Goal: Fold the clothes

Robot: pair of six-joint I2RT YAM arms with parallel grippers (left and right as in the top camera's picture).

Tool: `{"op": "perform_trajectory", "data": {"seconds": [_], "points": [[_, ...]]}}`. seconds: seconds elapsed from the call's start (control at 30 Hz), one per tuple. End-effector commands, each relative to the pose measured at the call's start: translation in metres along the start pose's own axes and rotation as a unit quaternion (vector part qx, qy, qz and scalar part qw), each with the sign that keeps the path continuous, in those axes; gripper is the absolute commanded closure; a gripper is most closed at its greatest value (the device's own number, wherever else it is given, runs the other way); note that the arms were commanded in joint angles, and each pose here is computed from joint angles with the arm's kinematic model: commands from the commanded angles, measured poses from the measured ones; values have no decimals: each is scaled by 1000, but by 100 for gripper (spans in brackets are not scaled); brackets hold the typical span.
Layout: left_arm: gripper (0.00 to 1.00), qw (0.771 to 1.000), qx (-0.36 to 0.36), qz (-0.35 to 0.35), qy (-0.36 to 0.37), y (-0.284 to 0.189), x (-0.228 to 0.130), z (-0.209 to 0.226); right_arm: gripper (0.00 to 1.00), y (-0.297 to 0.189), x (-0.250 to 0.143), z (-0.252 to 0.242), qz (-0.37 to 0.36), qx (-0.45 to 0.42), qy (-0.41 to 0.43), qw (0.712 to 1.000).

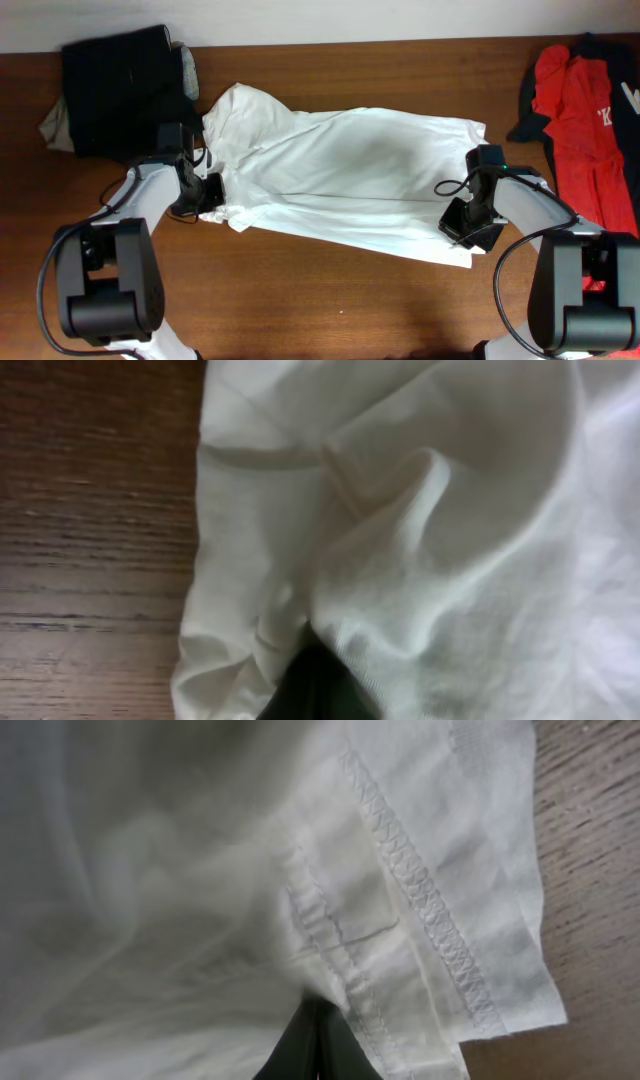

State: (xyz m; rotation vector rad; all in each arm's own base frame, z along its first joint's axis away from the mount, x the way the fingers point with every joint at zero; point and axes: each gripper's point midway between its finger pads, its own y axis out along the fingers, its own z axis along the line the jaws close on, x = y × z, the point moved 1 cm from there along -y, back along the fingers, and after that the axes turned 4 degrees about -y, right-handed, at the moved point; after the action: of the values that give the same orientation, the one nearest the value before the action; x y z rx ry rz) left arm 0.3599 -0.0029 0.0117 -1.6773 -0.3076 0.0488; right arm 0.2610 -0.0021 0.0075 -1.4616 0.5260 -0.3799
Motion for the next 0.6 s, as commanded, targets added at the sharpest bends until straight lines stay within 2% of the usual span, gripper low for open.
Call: {"op": "perform_trajectory", "data": {"seconds": [0.0, 0.07, 0.2, 0.27, 0.33, 0.43, 0.53, 0.57], "points": [[99, 993, 86, 31, -69, 14, -15, 35, 96, 2, -1, -3, 6, -15, -2, 1000], [99, 980, 132, 50, -141, 8, -28, 62, 96, 2, -2, -4, 9, -16, -2, 1000], [99, 962, 162, 101, -197, -3, -54, 91, 96, 1, -7, -10, 18, -34, 9, 999], [99, 946, 193, 121, -233, -14, -70, 99, 96, -1, -6, -12, 13, -36, 8, 999], [99, 941, 201, 131, -237, -30, -79, 99, 96, -6, -2, -20, -7, -61, 21, 998], [99, 945, 188, 77, -258, -75, -74, 93, 96, -32, 13, -17, -58, -56, 20, 997], [99, 955, 136, -6, -264, -117, -62, 79, 96, -83, 25, -9, -98, -41, 18, 994], [91, 960, 94, -13, -263, -125, -61, 65, 91, -97, 25, 0, -99, -19, -4, 995]]}}
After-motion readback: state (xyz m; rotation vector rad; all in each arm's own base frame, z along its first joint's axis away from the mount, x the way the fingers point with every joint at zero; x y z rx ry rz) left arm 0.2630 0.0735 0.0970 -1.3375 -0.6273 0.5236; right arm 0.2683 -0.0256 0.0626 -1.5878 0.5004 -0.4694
